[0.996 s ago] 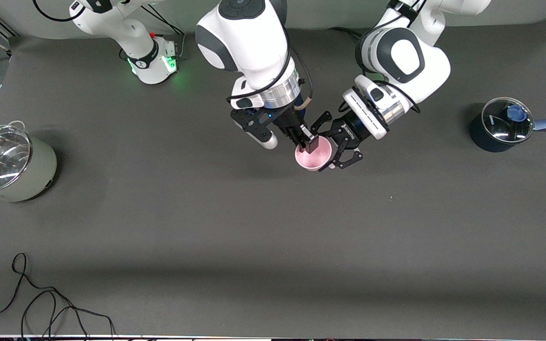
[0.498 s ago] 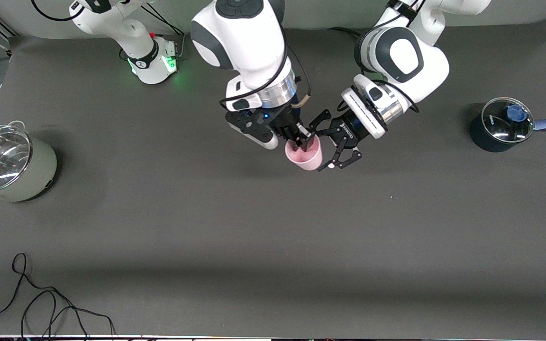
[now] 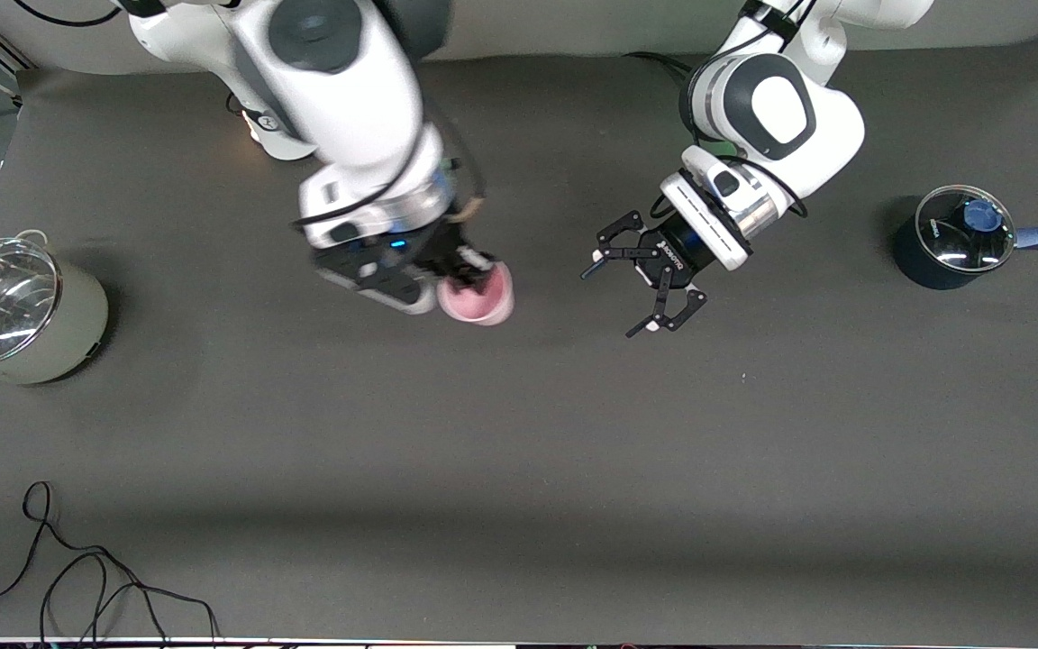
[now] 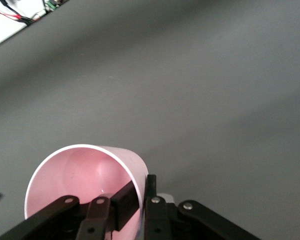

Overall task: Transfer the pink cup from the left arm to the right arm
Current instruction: 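Open the left gripper while the right gripper carries the cup away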

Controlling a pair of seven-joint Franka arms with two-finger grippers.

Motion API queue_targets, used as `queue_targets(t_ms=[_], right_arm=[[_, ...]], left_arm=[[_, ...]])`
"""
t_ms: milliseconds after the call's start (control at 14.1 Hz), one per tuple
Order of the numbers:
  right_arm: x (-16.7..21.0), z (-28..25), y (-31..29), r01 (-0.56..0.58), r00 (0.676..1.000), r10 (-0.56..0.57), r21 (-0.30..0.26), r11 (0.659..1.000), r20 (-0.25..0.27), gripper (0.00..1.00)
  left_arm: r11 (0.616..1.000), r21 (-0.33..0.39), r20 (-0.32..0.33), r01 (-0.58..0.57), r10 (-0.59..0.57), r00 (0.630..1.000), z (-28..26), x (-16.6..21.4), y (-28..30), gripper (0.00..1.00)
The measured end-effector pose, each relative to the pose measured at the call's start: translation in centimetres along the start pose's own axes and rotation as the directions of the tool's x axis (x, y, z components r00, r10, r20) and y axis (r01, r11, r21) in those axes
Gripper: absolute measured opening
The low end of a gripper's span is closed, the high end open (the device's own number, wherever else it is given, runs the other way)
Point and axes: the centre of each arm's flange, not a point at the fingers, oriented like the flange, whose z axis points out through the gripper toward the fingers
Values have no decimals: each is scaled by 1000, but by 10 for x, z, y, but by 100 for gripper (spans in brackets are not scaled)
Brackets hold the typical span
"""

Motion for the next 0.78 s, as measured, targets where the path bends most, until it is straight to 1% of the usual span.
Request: queue_targets(t_ms=[71,213,427,569,640,782], right_arm=[[19,-6,25,48,998,-47,-41,998,29,9],[55,-13,74,155,985,-147,-90,984,87,9],[106,-10,147,270,955,-253,-107,957,153,9],[132,1,187,310,939,-285,-112,944,192,9],[141,10,202,315,935,-287,-116,942,208,9],[159,35,224,310,937,-280,-123,943,210,9]], left_arm=[[1000,6,-1,4,-4,1000,-2,0,-4,99],[1000,21,-16,10,-10,1000,-9,2,-22,99],[1000,-2,-62,-2,2,998,-30,2,-70,99],[999,-42,-64,-18,15,998,-44,-5,-96,99],[997,-75,-51,-20,16,999,-51,-9,-107,99],[988,-153,-6,1,-2,1000,-69,-12,-129,99]])
